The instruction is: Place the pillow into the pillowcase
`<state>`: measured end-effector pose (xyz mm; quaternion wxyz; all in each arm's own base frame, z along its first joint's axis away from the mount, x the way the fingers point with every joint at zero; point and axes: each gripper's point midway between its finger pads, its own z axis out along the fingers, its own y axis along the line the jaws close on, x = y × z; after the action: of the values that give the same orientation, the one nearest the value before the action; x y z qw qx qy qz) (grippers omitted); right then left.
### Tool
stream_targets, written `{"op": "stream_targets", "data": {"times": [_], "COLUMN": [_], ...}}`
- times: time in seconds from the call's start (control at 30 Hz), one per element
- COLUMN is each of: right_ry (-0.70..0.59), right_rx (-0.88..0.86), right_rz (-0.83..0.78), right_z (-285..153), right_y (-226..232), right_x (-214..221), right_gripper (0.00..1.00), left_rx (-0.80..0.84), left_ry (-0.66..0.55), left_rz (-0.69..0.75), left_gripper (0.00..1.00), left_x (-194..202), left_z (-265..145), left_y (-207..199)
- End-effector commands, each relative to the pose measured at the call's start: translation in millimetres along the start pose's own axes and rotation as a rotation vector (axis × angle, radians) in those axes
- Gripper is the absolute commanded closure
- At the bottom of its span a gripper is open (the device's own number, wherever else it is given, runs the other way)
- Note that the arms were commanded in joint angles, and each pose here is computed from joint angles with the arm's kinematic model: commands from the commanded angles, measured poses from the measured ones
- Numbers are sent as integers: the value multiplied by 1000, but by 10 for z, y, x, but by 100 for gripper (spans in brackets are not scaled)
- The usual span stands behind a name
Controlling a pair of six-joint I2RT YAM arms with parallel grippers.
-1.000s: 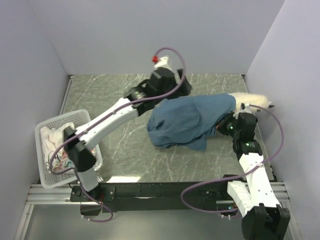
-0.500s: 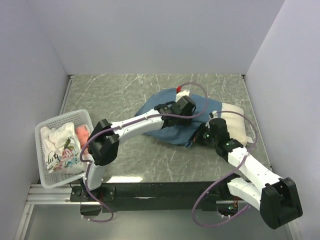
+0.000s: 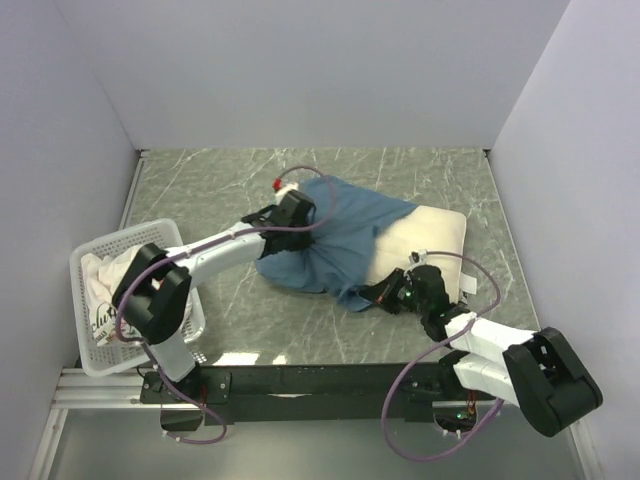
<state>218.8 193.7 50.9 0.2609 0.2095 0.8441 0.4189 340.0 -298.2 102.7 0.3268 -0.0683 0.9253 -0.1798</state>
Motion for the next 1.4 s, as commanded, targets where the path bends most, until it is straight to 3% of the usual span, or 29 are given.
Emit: {"op": "stream_targets", "data": {"times": [0.0,0.13,0.17,0.2,0.23,0.27,0.33,0.47,0.67,0.7,0.77,0.9,1.07,1.17,1.2,1.27,1.3,1.37], "right_ry": [-28,5,9,14,18,19,26,35,40,39,37,26,3,-9,-8,-36,-40,-88], "right_rx": [-95,-98,-96,-82,-80,-87,-66,-59,-38,-34,-25,-20,21,49,57,96,115,156], "right_rz": [126,148,148,152,150,148,155,165,170,172,169,160,136,122,103,79,46,17], "right_z": [2,52,69,95,107,121,147,169,198,197,202,200,191,195,195,184,172,117], "right_y": [58,7,6,-34,-41,-27,-100,-163,-233,-241,-255,-249,-313,-343,-350,-357,-374,-333], "right_x": [25,126,129,144,151,148,177,217,239,236,235,211,172,138,135,52,33,-117], "right_gripper": [100,100,100,100,100,100,100,100,100,100,100,100,100,100,100,100,100,100], "left_rx": [-324,-243,-203,-193,-184,-137,-116,-14,105,79,98,48,76,24,-19,-111,-131,-112], "left_ry": [-47,-46,-68,-71,-84,-121,-137,-215,-158,-117,-116,-45,-29,-22,-2,41,68,139], "left_rz": [8,34,64,87,118,152,199,254,406,442,481,529,560,575,580,585,560,494], "left_gripper": [99,96,86,57,44,36,22,16,17,16,14,10,7,15,35,63,93,99], "left_x": [-300,-490,-568,-573,-594,-657,-672,-876,-760,-607,-561,-286,-54,69,171,284,361,478], "left_z": [-118,-197,-255,-307,-347,-455,-523,-726,-536,-326,-282,176,411,603,725,868,938,1019], "left_y": [1141,853,615,506,390,90,-128,-733,-1379,-1381,-1571,-1541,-1566,-1409,-1295,-995,-881,-625]}}
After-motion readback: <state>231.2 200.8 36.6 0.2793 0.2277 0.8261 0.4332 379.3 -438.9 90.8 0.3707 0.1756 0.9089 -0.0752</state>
